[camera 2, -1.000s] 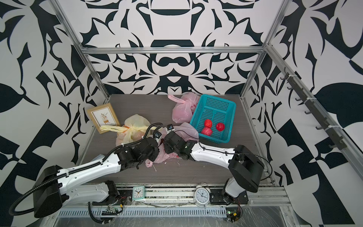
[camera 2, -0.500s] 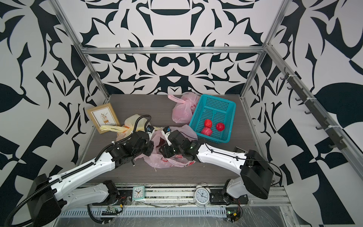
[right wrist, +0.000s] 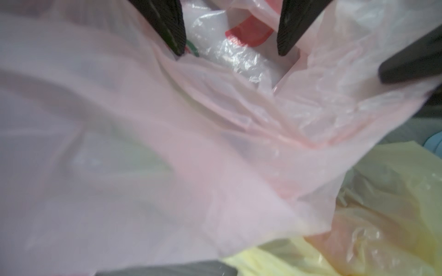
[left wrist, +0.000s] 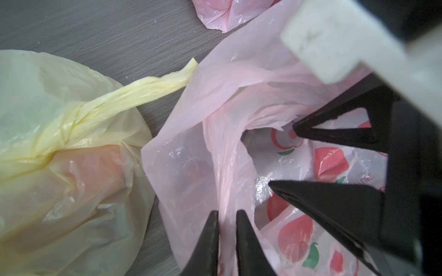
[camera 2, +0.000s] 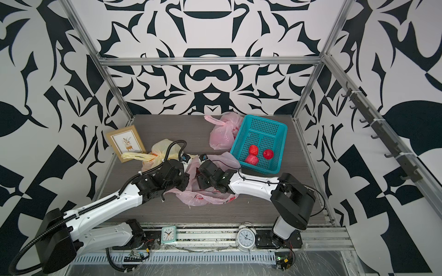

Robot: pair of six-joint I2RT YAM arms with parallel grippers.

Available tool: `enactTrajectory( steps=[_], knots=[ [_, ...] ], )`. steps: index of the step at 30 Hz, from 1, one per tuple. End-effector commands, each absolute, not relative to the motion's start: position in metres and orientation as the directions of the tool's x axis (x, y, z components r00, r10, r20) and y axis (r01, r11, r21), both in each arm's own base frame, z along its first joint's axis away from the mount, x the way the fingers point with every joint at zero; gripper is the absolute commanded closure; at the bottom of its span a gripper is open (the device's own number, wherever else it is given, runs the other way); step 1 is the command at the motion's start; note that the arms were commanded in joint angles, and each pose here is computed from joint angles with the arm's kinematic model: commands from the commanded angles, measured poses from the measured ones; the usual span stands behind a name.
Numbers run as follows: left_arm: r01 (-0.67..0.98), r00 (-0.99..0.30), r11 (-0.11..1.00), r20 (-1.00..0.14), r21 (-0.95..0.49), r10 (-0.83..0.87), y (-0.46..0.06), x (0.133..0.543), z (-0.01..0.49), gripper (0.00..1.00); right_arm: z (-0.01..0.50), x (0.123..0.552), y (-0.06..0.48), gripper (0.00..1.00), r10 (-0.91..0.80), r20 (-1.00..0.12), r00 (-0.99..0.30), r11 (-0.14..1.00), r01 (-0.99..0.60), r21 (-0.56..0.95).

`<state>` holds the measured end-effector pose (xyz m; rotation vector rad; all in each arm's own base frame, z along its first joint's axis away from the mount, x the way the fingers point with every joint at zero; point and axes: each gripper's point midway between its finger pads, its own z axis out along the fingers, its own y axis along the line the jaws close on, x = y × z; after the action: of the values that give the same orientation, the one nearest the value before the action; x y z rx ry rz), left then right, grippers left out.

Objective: Untie the knot of a plastic bag & take out the apple
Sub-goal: Pick up the apple from the plastic bag.

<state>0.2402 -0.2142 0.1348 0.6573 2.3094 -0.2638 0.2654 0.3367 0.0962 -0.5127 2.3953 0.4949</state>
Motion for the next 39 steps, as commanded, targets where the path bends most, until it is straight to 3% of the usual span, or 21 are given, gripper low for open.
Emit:
enactTrajectory(
  steps=[1,8,24,28,33,39],
  knots=[
    [0.540,-0.619,0.842,-0.681,-0.007,0.391,-0.214,0.237,0.130,0.82,0.138,0.297,0.339,0.34,-0.160,-0.771,-0.617,0.882,-0.440,0.169],
    [0.554,-0.615,0.833,-0.684,-0.022,0.391,-0.217,0.235,0.128,0.82,0.136,0.325,0.333,0.26,-0.197,-0.804,-0.562,0.928,-0.371,0.032],
    [0.555,-0.605,0.832,-0.696,-0.020,0.386,-0.214,0.233,0.133,0.82,0.088,0.365,0.342,0.25,-0.164,-0.740,-0.653,0.933,-0.347,0.099],
    [0.552,-0.602,0.834,-0.699,-0.015,0.386,-0.213,0.234,0.133,0.82,0.084,0.365,0.343,0.33,-0.160,-0.727,-0.668,0.929,-0.352,0.119],
    [0.548,-0.599,0.836,-0.701,-0.006,0.388,-0.212,0.235,0.135,0.82,0.091,0.357,0.341,0.52,-0.157,-0.720,-0.676,0.918,-0.369,0.146],
    [0.526,-0.603,0.850,-0.694,0.024,0.393,-0.206,0.238,0.135,0.82,0.114,0.329,0.334,0.60,-0.192,-0.678,-0.709,0.885,-0.424,0.193]
  ],
)
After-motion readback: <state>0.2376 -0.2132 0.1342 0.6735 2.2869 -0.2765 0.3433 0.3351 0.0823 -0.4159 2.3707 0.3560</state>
